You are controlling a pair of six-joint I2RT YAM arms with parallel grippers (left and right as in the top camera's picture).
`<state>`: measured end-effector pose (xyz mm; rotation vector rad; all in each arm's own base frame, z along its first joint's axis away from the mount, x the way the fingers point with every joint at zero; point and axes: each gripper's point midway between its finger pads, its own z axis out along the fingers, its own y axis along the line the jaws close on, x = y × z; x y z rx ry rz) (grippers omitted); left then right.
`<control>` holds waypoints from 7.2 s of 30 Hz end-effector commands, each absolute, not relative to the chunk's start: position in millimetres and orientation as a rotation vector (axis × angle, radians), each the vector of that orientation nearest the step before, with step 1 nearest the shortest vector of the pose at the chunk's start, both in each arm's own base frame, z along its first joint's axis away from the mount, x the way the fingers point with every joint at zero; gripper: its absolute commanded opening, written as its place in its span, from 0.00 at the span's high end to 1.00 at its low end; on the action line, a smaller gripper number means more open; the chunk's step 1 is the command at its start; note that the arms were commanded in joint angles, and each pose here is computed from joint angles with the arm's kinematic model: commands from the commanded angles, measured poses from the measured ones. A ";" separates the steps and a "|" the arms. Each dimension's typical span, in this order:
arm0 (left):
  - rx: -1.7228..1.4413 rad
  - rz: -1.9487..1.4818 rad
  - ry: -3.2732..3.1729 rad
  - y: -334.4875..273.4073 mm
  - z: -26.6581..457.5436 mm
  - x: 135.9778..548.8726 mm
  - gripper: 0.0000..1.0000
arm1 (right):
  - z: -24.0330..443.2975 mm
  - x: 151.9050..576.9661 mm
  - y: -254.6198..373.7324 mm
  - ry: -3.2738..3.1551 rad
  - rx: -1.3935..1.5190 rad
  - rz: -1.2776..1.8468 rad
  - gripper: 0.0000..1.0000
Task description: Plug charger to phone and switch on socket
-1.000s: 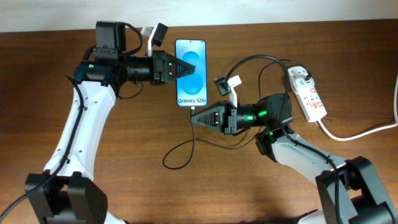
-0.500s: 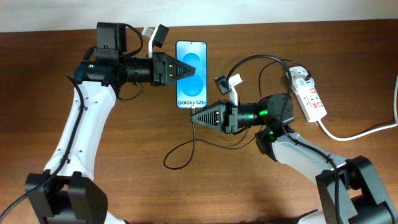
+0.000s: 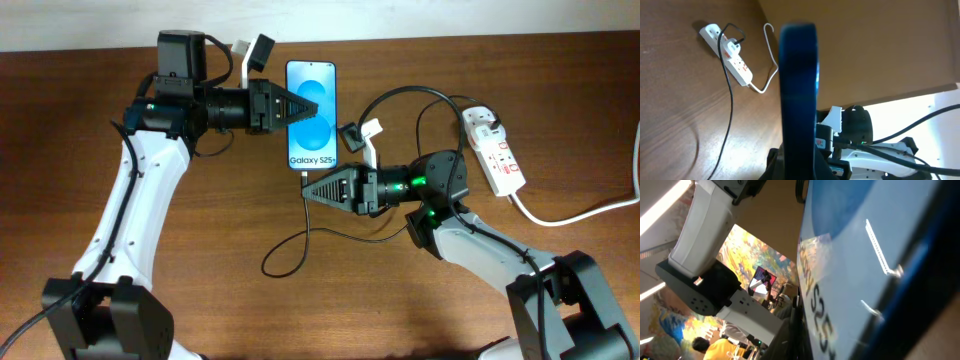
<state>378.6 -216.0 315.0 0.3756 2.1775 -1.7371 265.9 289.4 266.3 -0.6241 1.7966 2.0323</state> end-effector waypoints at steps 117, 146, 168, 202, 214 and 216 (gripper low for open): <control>0.469 -1.847 2.189 -228.7 315.1 348.2 1.00 | 288.2 290.3 291.6 1.776 -0.587 1.990 0.96; 0.220 -1.726 2.218 -183.4 310.7 387.5 1.00 | 275.4 274.6 291.3 1.916 -0.603 2.093 0.96; 0.220 -1.729 2.220 -184.4 310.6 386.9 1.00 | 274.0 275.9 303.7 1.876 -0.604 2.047 0.96; 0.233 -1.782 2.168 -172.0 319.3 385.7 1.00 | 274.6 253.1 299.7 1.841 -0.808 2.069 0.96; 0.346 -1.834 2.131 -187.7 324.1 372.9 1.00 | 277.4 266.6 302.3 1.828 -0.712 2.041 0.96; 0.362 -1.822 2.148 -196.4 321.3 370.7 1.00 | 277.5 267.2 302.4 1.827 -0.708 2.039 0.96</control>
